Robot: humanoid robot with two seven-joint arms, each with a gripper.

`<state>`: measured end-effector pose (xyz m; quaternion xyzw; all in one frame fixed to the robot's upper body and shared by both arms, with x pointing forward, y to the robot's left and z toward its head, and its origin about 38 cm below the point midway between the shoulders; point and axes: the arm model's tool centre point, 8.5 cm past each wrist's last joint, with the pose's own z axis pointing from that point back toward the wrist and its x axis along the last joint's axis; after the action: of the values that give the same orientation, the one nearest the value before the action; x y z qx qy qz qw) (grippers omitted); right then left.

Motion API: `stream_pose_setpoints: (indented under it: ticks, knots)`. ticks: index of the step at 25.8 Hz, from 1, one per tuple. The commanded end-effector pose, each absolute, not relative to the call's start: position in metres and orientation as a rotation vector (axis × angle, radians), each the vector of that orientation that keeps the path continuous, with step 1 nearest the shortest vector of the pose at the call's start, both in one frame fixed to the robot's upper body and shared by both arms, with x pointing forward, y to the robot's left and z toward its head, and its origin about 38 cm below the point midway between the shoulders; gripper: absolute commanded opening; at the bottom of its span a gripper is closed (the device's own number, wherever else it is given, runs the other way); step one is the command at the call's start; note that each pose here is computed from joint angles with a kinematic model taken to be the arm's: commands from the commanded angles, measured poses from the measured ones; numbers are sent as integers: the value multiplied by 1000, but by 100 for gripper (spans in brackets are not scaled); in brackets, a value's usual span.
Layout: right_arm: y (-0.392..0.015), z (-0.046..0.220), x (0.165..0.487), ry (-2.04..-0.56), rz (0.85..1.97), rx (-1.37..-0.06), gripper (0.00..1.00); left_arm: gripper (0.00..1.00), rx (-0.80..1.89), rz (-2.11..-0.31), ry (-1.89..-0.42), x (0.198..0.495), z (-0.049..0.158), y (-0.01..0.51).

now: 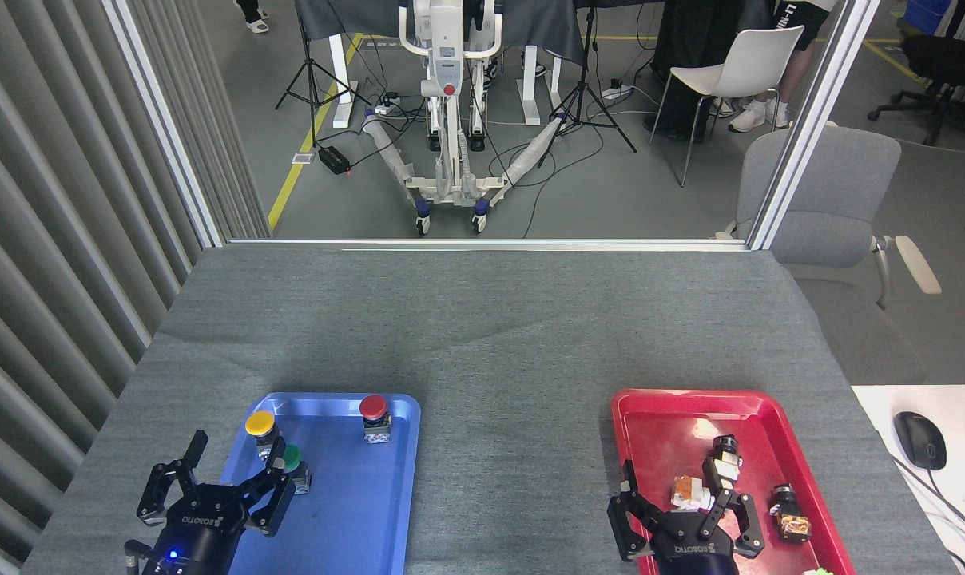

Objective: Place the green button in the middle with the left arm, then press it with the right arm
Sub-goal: 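Close the left gripper around the green button, then carry the green button off the tray toward the table middle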

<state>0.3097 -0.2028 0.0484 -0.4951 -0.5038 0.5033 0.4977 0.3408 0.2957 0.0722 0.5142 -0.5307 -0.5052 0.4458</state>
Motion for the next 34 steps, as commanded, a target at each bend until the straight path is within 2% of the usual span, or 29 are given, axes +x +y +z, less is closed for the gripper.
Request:
stream_pose_setpoints:
  ticks: [1, 4, 9, 17, 21, 27, 29, 34]
  knots:
    - [-203, 48, 310, -1219, 1219, -1198, 100, 99, 1227, -1283, -1281, 332, 56, 288]
    - [-203, 48, 310, -1219, 1219, -1198, 100, 99, 1220, -1268, -1219, 325, 41, 280]
    - [-202, 48, 310, -1220, 1218, -1197, 100, 99, 1149, -1274, -1116, 317, 2, 268]
    - [-203, 48, 310, -1219, 1217, -1198, 100, 98, 1073, -1297, -1095, 330, -25, 247]
    - [-202, 48, 310, -1220, 1218, -1197, 100, 97, 1089, -1282, -1081, 342, -26, 246]
    - [-202, 48, 310, -1221, 1217, -1196, 100, 91, 1108, -1278, -1065, 358, -26, 252]
    - [-203, 48, 310, -1220, 1218, -1197, 100, 86, 1112, -1278, -1055, 361, -29, 254]
    - [-202, 48, 310, -1221, 1217, -1196, 100, 83, 1116, -1277, -1050, 368, -28, 256]
